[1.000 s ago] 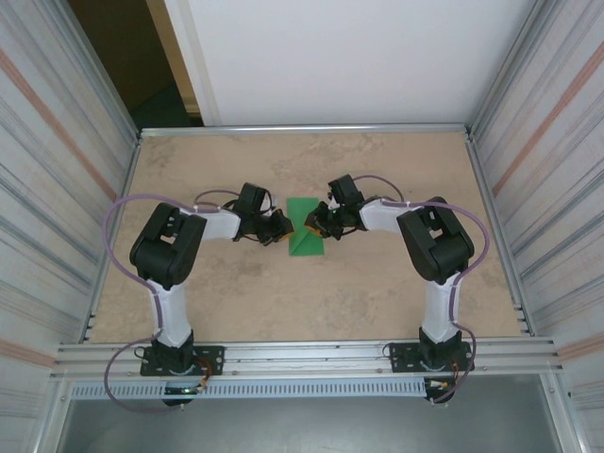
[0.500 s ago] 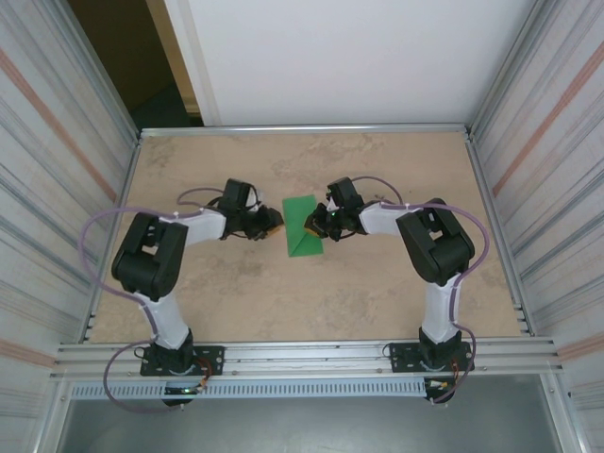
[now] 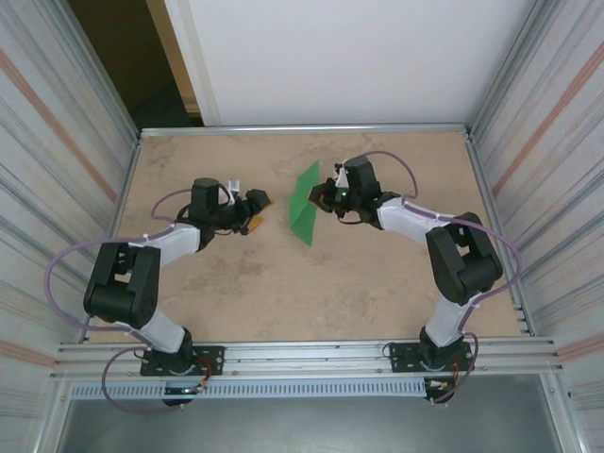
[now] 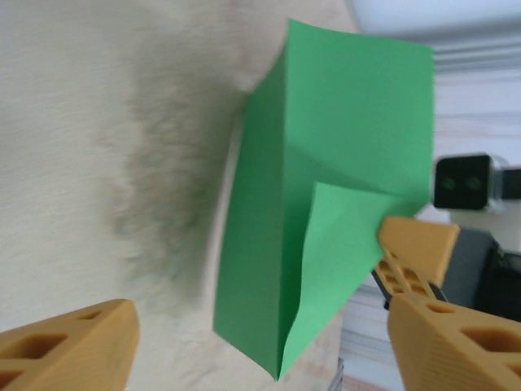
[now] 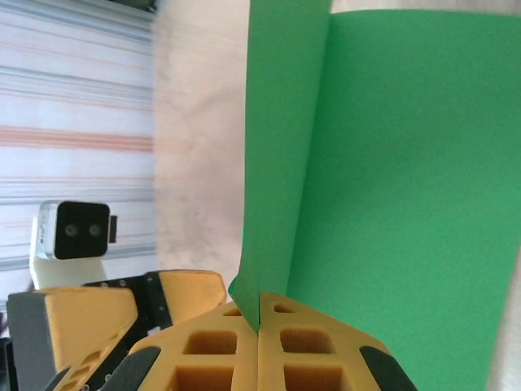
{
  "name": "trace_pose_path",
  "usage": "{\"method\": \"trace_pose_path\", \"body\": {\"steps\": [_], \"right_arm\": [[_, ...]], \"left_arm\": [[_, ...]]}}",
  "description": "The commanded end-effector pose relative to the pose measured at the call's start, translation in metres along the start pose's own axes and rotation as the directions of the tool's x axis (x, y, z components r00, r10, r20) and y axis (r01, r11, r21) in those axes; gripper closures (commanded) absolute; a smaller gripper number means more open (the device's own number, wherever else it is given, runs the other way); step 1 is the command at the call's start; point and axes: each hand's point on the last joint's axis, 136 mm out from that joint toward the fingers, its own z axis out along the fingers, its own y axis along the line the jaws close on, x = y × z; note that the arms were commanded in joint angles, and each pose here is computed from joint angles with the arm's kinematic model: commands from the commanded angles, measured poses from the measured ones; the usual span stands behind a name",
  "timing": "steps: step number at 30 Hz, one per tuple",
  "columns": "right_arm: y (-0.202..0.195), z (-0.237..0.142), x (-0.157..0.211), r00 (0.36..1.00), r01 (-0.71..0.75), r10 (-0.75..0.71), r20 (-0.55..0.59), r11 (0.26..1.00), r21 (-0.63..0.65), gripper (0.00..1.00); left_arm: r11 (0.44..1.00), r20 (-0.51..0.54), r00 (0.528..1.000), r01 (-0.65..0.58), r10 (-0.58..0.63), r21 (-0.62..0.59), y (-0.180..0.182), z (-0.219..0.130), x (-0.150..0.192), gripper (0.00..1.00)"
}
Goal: Fold a paper plane with a square sheet of paper (pick it up from the middle)
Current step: Pick up the paper from the center of the table, then turn over the paper at the center of the table.
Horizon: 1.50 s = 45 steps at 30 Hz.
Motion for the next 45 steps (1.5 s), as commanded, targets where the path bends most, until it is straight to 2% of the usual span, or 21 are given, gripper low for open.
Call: {"method": "trace_pose_path", "body": {"steps": [1, 5, 8, 12, 16, 21, 24, 30, 38, 42, 45], "right_arm": [[0.049, -0.023, -0.02, 0.998, 0.051, -0.047, 0.029, 0.987, -0.15, 0.94], [0.076, -0.038, -0.031, 0.998, 0.056, -0.051, 0.027, 0.97, -0.235, 0.93], [0.092, -0.047, -0.034, 0.999, 0.043, -0.04, 0.015, 0.95, -0.308, 0.93], [0.109, -0.053, -0.031, 0.999, 0.037, -0.048, -0.021, 0.923, -0.384, 0.92], [0.112, -0.055, -0.027, 0.997, 0.034, -0.056, -0.044, 0.917, -0.397, 0.91], [0.111, -0.057, -0.023, 0.996, 0.032, -0.062, -0.059, 0.915, -0.403, 0.9], [0.109, -0.059, -0.024, 0.997, 0.03, -0.057, -0.057, 0.916, -0.399, 0.9], [0.101, -0.059, -0.024, 0.997, 0.015, -0.041, -0.061, 0.923, -0.385, 0.89], [0.099, -0.059, -0.022, 0.997, 0.007, -0.035, -0.068, 0.928, -0.373, 0.85], [0.096, -0.06, -0.021, 0.997, 0.01, -0.036, -0.067, 0.936, -0.352, 0.78], [0.091, -0.063, -0.022, 0.998, 0.019, -0.038, -0.052, 0.948, -0.317, 0.67]], "left_arm": [[0.973, 0.011, 0.994, -0.106, 0.106, 0.205, -0.061, -0.013, -0.004, 0.14], [0.939, -0.013, 0.983, -0.172, 0.184, 0.298, -0.099, -0.014, 0.003, 0.14], [0.921, -0.011, 0.974, -0.209, 0.225, 0.329, -0.12, -0.011, 0.009, 0.1], [0.927, -0.042, 0.974, -0.199, 0.223, 0.318, -0.125, -0.001, 0.012, 0.08], [0.914, -0.058, 0.972, -0.192, 0.227, 0.357, -0.137, 0.005, 0.013, 0.1], [0.912, -0.073, 0.974, -0.172, 0.214, 0.372, -0.143, 0.012, 0.012, 0.17], [0.909, -0.073, 0.977, -0.156, 0.199, 0.388, -0.143, 0.014, 0.012, 0.23], [0.911, -0.068, 0.98, -0.149, 0.189, 0.385, -0.14, 0.013, 0.011, 0.45], [0.912, -0.051, 0.98, -0.161, 0.194, 0.377, -0.139, 0.011, 0.011, 0.63], [0.917, -0.046, 0.98, -0.163, 0.192, 0.365, -0.136, 0.011, 0.01, 0.75], [0.922, -0.045, 0.98, -0.164, 0.192, 0.351, -0.132, 0.013, 0.008, 0.83]]}}
